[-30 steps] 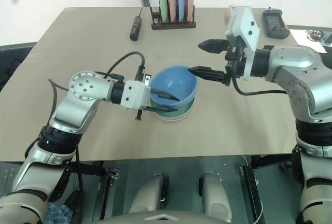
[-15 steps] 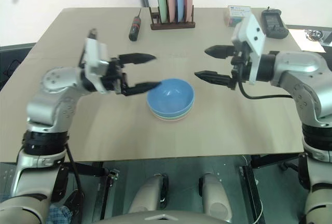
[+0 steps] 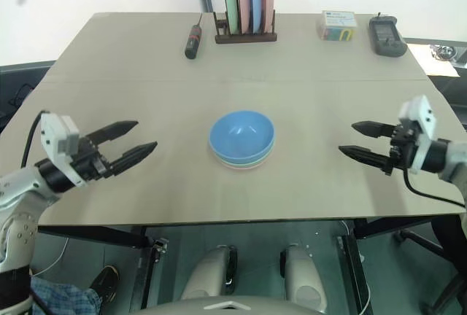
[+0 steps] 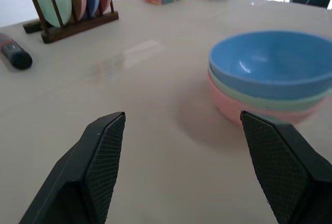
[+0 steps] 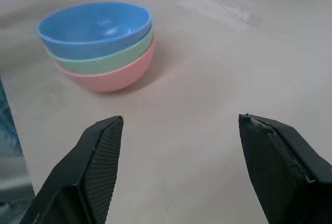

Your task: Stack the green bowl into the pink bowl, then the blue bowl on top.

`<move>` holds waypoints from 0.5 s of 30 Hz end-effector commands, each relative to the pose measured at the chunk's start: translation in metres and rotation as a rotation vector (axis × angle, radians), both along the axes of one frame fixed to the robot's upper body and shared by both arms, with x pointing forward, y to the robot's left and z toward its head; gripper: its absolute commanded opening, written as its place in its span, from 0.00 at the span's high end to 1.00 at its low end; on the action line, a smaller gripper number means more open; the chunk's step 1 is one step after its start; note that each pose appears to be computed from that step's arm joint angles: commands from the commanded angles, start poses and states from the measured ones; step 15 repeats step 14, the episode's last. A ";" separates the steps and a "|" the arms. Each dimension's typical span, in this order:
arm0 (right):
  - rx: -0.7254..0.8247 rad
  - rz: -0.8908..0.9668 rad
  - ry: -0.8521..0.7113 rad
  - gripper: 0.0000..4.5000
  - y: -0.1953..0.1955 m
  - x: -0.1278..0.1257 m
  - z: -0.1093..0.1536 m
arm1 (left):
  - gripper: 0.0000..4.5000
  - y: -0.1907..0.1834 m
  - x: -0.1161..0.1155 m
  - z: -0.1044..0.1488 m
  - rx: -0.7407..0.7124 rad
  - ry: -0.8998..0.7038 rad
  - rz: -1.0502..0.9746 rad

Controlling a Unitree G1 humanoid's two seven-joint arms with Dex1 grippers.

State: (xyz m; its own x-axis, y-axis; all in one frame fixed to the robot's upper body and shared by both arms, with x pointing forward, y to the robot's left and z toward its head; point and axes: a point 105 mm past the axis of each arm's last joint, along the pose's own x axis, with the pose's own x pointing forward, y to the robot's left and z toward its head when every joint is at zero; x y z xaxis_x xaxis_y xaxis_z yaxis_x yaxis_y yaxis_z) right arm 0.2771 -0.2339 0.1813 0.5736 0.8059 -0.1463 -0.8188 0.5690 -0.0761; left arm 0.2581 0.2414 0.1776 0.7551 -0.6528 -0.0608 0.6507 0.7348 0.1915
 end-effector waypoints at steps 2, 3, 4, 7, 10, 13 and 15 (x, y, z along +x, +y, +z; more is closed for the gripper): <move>0.018 0.063 -0.140 0.17 -0.006 -0.013 0.008 | 0.16 0.003 -0.007 0.012 0.019 -0.077 0.006; 0.016 0.082 -0.150 0.17 -0.005 -0.016 0.005 | 0.16 0.004 -0.008 0.012 0.015 -0.077 0.004; 0.003 0.104 -0.148 0.17 -0.004 -0.020 0.002 | 0.16 0.004 -0.010 0.011 0.014 -0.078 -0.001; -0.010 0.137 -0.152 0.17 -0.003 -0.025 -0.005 | 0.16 0.006 -0.012 0.009 0.005 -0.084 0.001; 0.005 0.136 -0.167 0.17 -0.004 -0.026 -0.005 | 0.16 0.009 -0.015 0.005 0.001 -0.091 0.006; -0.013 0.147 -0.159 0.17 -0.005 -0.030 -0.011 | 0.16 0.013 -0.017 0.001 0.012 -0.078 0.013; -0.013 0.146 -0.160 0.17 -0.005 -0.030 -0.011 | 0.16 0.012 -0.018 0.001 0.009 -0.076 0.002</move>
